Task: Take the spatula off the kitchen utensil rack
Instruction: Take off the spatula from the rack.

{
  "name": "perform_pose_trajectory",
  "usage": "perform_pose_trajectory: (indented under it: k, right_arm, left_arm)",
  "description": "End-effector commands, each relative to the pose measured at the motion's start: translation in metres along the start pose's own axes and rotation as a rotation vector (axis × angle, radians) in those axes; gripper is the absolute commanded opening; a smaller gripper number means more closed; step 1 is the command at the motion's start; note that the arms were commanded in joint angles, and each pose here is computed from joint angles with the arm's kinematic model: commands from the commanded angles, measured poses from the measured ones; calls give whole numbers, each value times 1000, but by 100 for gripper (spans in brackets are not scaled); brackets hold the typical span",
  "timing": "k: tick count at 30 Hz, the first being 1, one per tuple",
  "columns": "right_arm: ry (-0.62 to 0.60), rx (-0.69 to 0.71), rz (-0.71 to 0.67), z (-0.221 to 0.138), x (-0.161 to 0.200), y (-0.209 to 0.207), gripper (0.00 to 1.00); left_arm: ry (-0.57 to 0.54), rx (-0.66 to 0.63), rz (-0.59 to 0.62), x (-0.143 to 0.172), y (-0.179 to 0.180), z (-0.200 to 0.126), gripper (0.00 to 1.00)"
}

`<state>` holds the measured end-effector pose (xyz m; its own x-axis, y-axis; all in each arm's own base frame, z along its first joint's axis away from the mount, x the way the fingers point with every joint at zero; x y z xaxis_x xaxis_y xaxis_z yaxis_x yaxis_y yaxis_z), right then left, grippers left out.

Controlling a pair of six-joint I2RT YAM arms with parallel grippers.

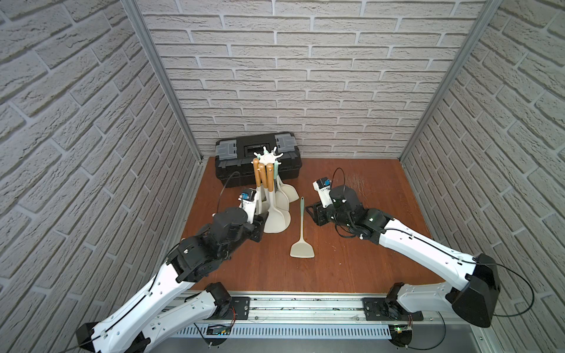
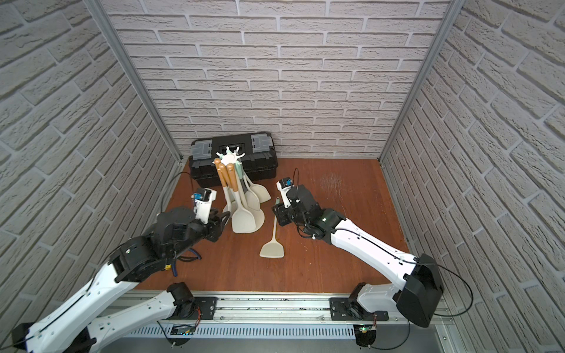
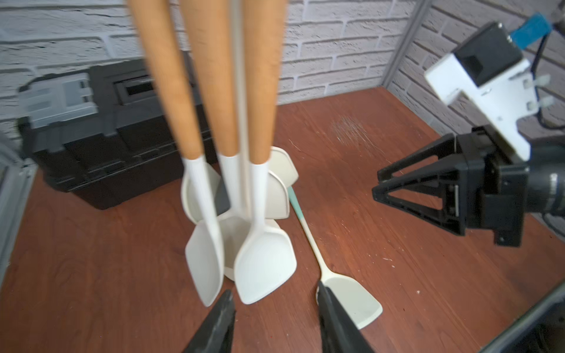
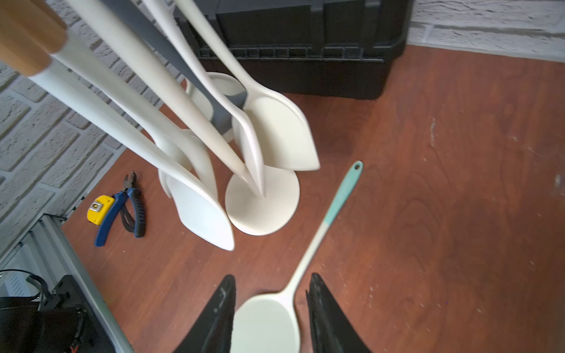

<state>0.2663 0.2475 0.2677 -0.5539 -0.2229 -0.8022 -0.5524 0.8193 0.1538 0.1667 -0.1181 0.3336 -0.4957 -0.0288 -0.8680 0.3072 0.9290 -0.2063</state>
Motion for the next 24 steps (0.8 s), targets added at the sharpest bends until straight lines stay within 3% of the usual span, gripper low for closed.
perform_pose_trajectory:
  k: [1, 5, 11, 14, 17, 20, 24]
  right_arm:
    - [-110, -18, -12, 3, -29, 23, 40]
    - [-171, -36, -11, 5, -32, 52, 40]
    - [-201, 3, -53, 9, -31, 73, 43]
    - [-226, 67, -46, 8, -38, 67, 42]
    - [-251, 24, -71, 7, -49, 74, 38]
    - [-226, -67, -117, 16, -55, 93, 43]
    - [-195, -11, -168, 22, -56, 110, 50]
  left_arm:
    - [71, -172, -62, 11, 35, -1, 53]
    - [216, -257, -229, 12, 67, 7, 57]
    - [153, -92, -436, -3, 81, 30, 57]
    - [119, -8, -443, -13, 77, 40, 57]
    - [95, 40, -435, -18, 75, 46, 57]
    - [91, 51, -442, -20, 77, 51, 56]
    - [97, 62, -457, -19, 79, 57, 57]
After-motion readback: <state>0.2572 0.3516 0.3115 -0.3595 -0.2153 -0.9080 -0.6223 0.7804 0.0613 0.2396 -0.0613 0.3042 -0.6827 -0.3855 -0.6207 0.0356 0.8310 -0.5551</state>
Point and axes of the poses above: each gripper's point midway between its finger pads, its own z axis out along the fingers, its own y axis along the line the jaws close on, x = y × z, the point moved 6 cm from there along -z, back along the fingers, and after that the axes turned 7 degrees about -z, right-handed, at the moved point
